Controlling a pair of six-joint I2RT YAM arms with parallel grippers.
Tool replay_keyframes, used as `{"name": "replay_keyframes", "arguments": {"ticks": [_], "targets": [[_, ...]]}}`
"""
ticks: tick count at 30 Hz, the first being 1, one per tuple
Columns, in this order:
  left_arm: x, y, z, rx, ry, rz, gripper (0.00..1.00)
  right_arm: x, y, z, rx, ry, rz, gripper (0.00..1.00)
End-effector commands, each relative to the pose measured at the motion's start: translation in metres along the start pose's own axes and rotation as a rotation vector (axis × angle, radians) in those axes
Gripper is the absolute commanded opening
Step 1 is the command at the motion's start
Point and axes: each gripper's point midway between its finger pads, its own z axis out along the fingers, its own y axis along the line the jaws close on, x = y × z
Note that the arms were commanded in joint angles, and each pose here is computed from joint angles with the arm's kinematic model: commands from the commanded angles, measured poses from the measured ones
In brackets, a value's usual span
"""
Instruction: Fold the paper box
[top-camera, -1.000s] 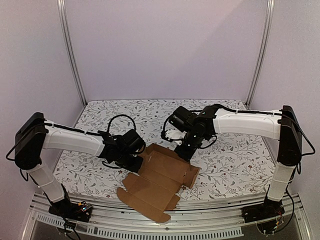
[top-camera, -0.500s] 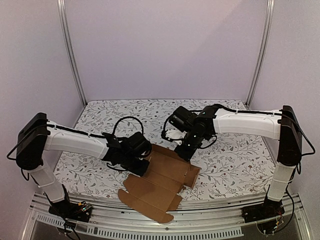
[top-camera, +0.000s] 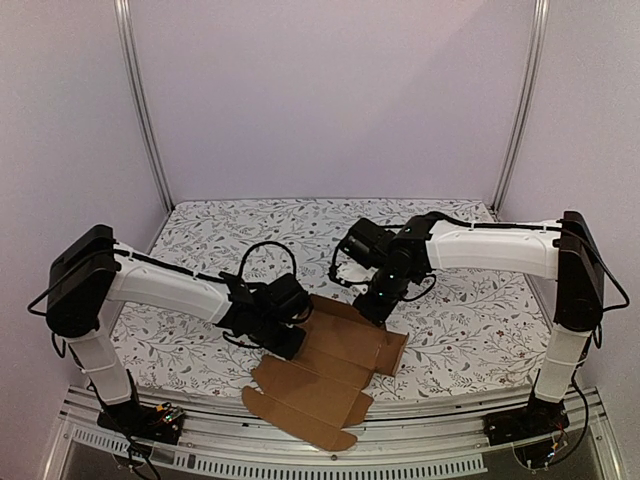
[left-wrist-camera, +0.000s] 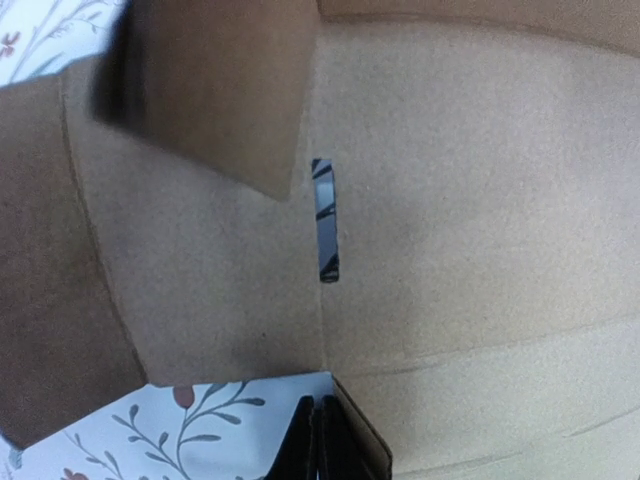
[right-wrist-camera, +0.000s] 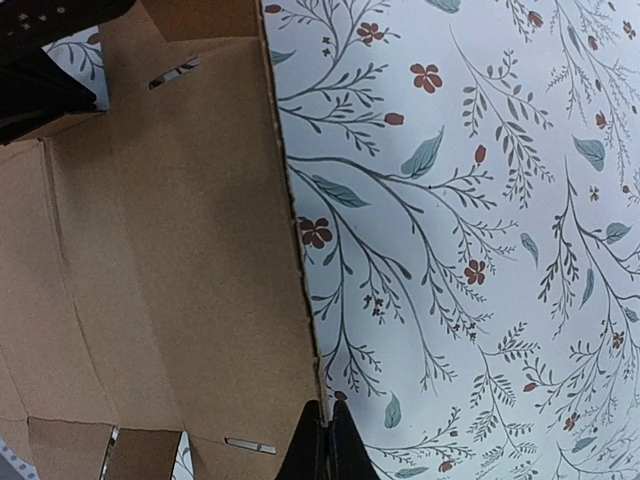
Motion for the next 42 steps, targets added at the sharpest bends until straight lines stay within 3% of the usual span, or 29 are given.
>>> {"name": "replay_keyframes", "arguments": {"ticks": [1, 19, 27, 42], "targets": [[0.004, -0.020, 0.004, 0.046, 0.011, 0.024, 0.00, -0.002, -0.001, 0.008, -0.001, -0.007, 0.027, 0.00], [-0.030, 0.003, -0.053, -0.088, -0.089, 0.082, 0.00, -0.004, -0.012, -0.003, 0.053, -0.036, 0.002, 0.00], [-0.054, 0.018, -0.098, -0.084, -0.179, 0.081, 0.00, -0.012, -0.016, -0.027, 0.090, -0.119, -0.101, 0.00], [-0.079, 0.083, -0.161, 0.032, -0.386, -0.148, 0.02, -0.029, -0.017, -0.071, 0.307, -0.267, -0.320, 0.00]]}}
